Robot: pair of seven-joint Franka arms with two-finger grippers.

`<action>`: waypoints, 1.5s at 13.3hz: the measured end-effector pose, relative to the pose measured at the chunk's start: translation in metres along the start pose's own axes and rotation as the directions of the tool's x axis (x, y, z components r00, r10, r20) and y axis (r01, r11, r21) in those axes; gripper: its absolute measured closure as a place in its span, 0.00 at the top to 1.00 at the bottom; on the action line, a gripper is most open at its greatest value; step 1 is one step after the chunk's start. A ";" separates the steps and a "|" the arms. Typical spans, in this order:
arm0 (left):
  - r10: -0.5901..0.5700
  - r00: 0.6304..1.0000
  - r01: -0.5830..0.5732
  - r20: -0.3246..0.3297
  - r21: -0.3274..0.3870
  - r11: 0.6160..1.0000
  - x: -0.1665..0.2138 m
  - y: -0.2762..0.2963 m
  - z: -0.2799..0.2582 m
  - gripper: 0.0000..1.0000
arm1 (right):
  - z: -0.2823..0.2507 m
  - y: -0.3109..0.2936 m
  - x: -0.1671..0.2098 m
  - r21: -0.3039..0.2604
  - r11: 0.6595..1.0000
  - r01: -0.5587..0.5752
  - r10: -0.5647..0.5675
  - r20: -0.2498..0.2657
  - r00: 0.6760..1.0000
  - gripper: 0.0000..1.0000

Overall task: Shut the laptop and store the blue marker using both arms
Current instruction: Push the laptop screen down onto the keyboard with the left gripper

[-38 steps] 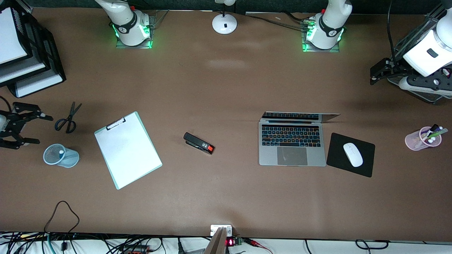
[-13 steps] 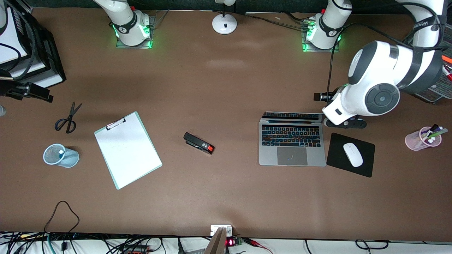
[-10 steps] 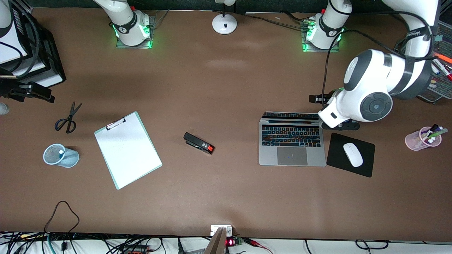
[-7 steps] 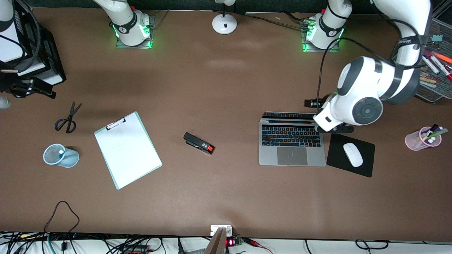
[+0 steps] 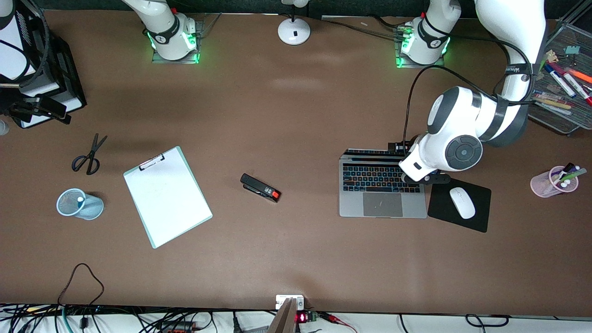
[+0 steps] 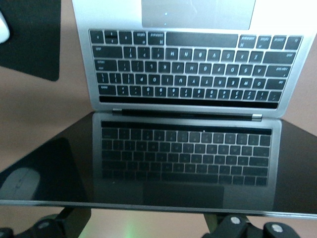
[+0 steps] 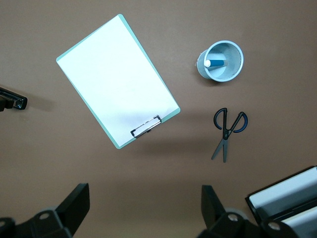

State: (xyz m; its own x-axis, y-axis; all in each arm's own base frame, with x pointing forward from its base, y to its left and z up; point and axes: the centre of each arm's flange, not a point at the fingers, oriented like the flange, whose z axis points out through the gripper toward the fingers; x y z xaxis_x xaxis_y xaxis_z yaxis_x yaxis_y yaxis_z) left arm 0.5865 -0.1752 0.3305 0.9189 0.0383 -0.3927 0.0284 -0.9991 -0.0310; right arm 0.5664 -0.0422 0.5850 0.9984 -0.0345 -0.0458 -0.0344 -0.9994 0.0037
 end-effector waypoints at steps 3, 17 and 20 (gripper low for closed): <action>0.001 0.999 -0.002 -0.045 -0.016 1.000 0.005 0.002 -0.009 1.00 | -0.002 -0.002 0.000 0.000 1.000 0.004 -0.004 -0.005 1.000 1.00; -0.017 0.994 0.007 -0.104 -0.100 0.995 0.063 0.016 -0.001 1.00 | -0.002 -0.003 -0.002 0.000 1.000 0.005 -0.005 0.009 1.000 1.00; -0.022 0.993 0.009 -0.116 -0.111 0.994 0.081 0.019 0.012 1.00 | -0.003 -0.003 -0.002 0.000 1.000 0.005 -0.005 0.009 1.000 1.00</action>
State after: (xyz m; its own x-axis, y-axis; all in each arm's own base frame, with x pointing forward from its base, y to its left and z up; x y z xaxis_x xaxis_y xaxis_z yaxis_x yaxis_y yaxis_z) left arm 0.6565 -0.1910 0.2873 0.9573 0.0580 -0.2831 0.0802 -0.9945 0.0673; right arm 0.5650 -0.0396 0.5877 0.9981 -0.0300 -0.0545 -0.0299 -0.9995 0.0032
